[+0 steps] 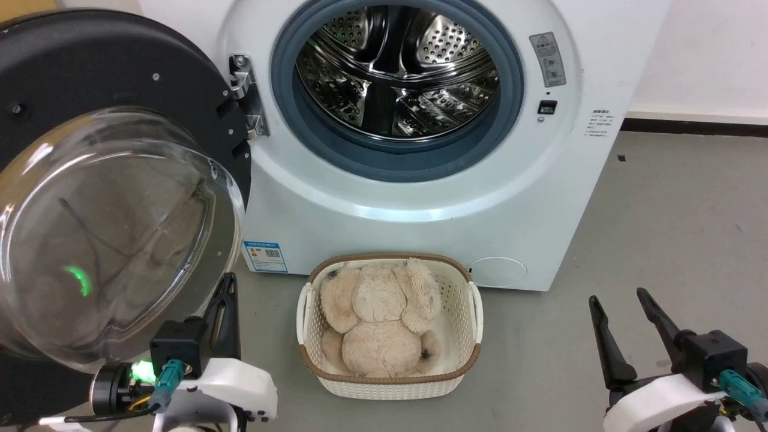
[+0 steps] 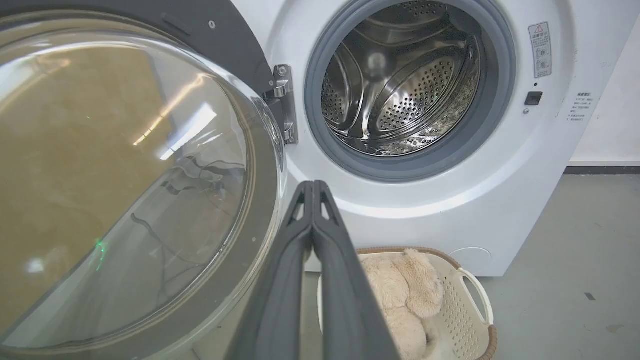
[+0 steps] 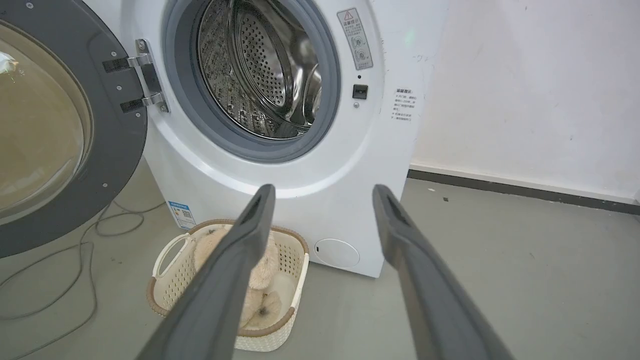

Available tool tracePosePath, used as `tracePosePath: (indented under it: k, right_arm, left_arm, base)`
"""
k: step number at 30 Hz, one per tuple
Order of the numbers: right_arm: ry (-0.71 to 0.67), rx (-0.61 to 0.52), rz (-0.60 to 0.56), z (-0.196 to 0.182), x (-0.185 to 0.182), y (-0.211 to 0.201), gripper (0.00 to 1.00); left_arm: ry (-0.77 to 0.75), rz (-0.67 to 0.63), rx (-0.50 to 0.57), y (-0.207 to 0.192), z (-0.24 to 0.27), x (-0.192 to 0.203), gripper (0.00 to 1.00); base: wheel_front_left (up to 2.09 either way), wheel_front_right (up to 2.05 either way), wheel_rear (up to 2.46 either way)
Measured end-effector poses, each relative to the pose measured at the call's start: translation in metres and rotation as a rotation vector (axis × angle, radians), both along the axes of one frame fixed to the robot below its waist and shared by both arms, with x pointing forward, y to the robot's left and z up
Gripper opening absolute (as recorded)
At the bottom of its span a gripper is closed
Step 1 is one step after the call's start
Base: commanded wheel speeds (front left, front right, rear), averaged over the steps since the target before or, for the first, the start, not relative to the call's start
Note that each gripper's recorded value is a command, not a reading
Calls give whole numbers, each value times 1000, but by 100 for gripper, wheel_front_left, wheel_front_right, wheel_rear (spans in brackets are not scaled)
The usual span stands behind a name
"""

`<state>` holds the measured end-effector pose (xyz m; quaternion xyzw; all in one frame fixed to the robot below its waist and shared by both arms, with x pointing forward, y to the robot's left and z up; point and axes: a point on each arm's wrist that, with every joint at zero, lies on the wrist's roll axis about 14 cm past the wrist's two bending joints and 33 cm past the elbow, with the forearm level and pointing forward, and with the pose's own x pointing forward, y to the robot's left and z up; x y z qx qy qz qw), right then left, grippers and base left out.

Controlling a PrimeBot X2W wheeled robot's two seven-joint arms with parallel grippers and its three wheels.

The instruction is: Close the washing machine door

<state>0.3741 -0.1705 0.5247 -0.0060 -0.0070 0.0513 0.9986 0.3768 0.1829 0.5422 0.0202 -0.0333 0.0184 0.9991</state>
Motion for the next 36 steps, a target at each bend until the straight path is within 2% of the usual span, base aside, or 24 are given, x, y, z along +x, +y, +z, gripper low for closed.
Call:
tracePosePath:
  k: [19,29,36]
  right_arm:
    - [-28,39,68,1,22,24,100]
    - [-37,56,128,0,38,46,100]
    - [-48,68,172,-1,51,64,100]
  left_arm:
    - [-271,84,-33,42,84,0,0]
    - [-438,173,-31,85,136,-15,0]
    - [-527,267,-71,127,157,-32,0]
  base:
    - [0,0,0]
    - [0,0,0]
    - [0,0,0]
